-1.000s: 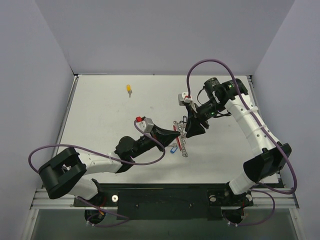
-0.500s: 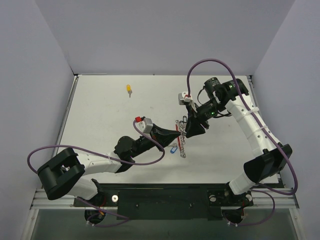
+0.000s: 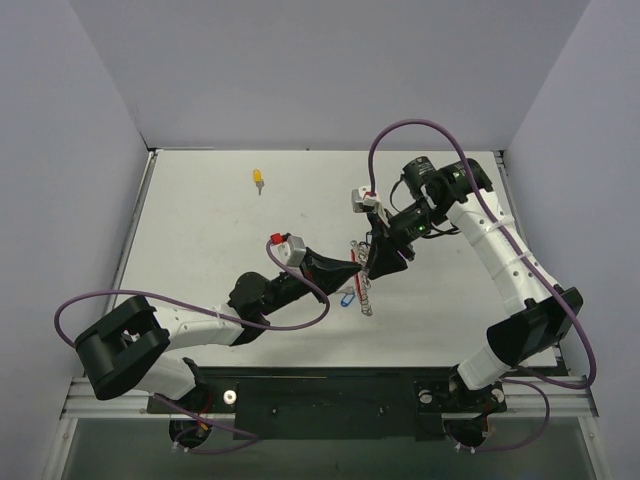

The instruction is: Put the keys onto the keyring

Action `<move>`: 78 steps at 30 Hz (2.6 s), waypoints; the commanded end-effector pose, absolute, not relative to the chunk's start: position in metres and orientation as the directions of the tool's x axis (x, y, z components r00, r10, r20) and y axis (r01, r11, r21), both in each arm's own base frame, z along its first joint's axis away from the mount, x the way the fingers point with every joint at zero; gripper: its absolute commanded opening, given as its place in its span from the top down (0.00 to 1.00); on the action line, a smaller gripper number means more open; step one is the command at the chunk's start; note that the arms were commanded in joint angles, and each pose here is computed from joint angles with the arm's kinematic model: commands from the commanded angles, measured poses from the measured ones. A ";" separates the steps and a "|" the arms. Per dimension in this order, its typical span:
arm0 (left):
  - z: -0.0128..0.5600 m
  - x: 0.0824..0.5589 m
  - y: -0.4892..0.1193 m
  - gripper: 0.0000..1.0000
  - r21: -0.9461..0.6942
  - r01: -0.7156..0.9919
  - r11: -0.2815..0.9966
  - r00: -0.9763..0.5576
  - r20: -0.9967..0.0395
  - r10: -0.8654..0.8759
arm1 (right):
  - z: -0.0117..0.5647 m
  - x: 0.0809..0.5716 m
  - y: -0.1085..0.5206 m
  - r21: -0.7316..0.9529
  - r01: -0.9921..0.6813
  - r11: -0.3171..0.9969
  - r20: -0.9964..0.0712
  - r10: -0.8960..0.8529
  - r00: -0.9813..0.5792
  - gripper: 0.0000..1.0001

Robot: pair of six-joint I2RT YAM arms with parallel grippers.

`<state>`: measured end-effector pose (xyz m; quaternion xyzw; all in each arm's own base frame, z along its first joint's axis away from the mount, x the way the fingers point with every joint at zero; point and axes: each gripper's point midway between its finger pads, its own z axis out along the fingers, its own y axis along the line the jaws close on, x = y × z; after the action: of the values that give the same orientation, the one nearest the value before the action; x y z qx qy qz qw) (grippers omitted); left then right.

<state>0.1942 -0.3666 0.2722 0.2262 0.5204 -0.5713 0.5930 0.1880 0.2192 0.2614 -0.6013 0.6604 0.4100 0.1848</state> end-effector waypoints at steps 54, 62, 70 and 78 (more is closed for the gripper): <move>0.342 0.187 -0.341 1.00 -0.270 0.939 0.212 -0.071 -0.756 -0.650 | 0.261 0.156 0.212 0.409 -0.898 -0.161 -0.681 -0.709 -0.183 1.00; 0.297 0.185 -0.329 0.51 -0.247 0.942 0.225 -0.148 -0.912 -0.383 | 0.242 0.158 0.176 0.300 -0.946 -0.121 -0.469 -0.882 -0.036 1.00; 0.262 0.156 -0.334 0.45 0.069 0.977 0.201 0.077 -0.996 -0.033 | 0.231 0.169 0.155 0.206 -0.971 -0.121 -0.257 -0.964 0.066 1.00; 0.251 0.162 -0.369 0.50 0.149 0.949 0.276 0.145 -0.989 0.036 | 0.229 0.169 0.163 0.204 -0.968 -0.145 -0.234 -0.968 0.096 1.00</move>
<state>0.1431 -0.3602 0.2390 0.4677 0.5348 -0.4272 0.5592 0.2187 0.2003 0.2232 -0.7464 0.6367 0.1486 0.1242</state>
